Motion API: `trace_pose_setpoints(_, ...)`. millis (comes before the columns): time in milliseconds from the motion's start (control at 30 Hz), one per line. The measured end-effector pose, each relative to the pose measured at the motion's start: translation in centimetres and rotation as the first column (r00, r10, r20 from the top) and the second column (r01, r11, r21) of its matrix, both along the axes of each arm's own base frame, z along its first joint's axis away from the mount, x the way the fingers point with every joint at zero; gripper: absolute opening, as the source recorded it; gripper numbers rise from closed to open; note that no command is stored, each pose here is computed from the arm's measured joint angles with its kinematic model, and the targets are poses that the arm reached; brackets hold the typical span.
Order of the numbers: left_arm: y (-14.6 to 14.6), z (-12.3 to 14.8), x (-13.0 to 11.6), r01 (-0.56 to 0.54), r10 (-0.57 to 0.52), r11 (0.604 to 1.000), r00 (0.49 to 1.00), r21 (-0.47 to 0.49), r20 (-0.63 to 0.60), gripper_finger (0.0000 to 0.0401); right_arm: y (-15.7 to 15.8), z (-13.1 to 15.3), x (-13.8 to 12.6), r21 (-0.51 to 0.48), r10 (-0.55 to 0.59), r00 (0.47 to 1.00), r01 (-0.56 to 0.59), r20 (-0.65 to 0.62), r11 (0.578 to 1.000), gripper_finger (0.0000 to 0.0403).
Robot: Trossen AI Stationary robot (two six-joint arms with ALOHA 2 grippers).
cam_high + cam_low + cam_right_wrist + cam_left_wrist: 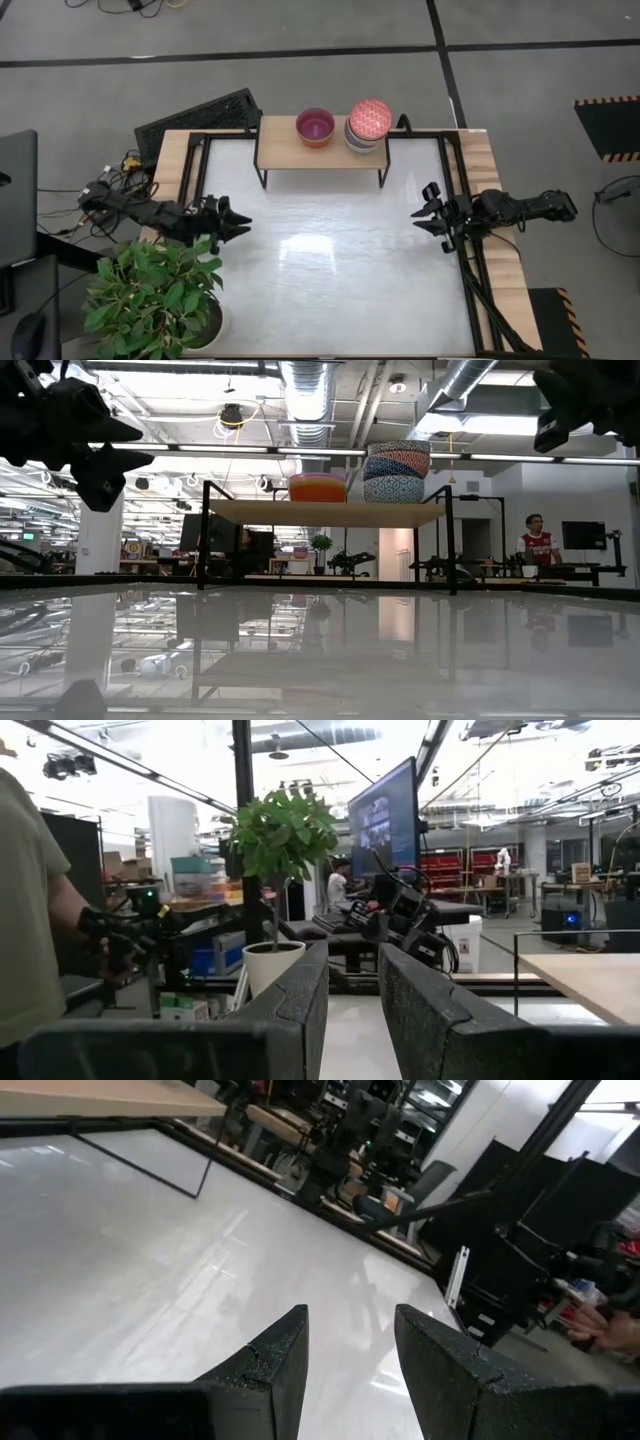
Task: Place and stack bowls onto a shelf
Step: Return to Home Position
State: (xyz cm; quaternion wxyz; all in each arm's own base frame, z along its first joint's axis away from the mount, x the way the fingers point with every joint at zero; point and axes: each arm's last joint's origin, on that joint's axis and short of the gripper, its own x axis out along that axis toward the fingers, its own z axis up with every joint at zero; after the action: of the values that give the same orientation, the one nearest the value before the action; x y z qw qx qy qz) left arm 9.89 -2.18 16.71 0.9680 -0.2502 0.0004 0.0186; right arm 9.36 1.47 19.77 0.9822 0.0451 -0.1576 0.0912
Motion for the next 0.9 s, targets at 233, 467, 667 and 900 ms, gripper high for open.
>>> trace_pose_setpoints(233, 0.9, -0.1, 0.2, -0.015, 0.015, 1.000, 1.000, 0.008, -0.013, 0.0135, -0.1, -0.2, 0.1, -0.005, -0.006, 1.000, 0.006, -0.021, 1.000, 0.0119)
trace_pose_setpoints(467, 1.6, -0.1, 0.3, -0.042, 0.042, 0.999, 0.999, -0.001, -0.014, 0.0135, -0.5, -0.7, 0.3, -0.013, -0.051, 0.996, 0.050, -0.077, 0.999, 0.0119)
trace_pose_setpoints(667, 1.7, -0.1, 0.3, -0.051, 0.051, 0.999, 0.999, -0.008, -0.015, 0.0135, -0.9, -1.2, 0.4, -0.015, -0.090, 0.988, 0.089, -0.124, 0.996, 0.0119)
trace_pose_setpoints(900, 1.9, -0.1, 0.3, -0.136, 0.136, 0.991, 0.991, 0.005, -0.010, 0.0135, -1.0, -1.4, 0.5, -0.027, -0.110, 0.983, 0.107, -0.145, 0.994, 0.0119)
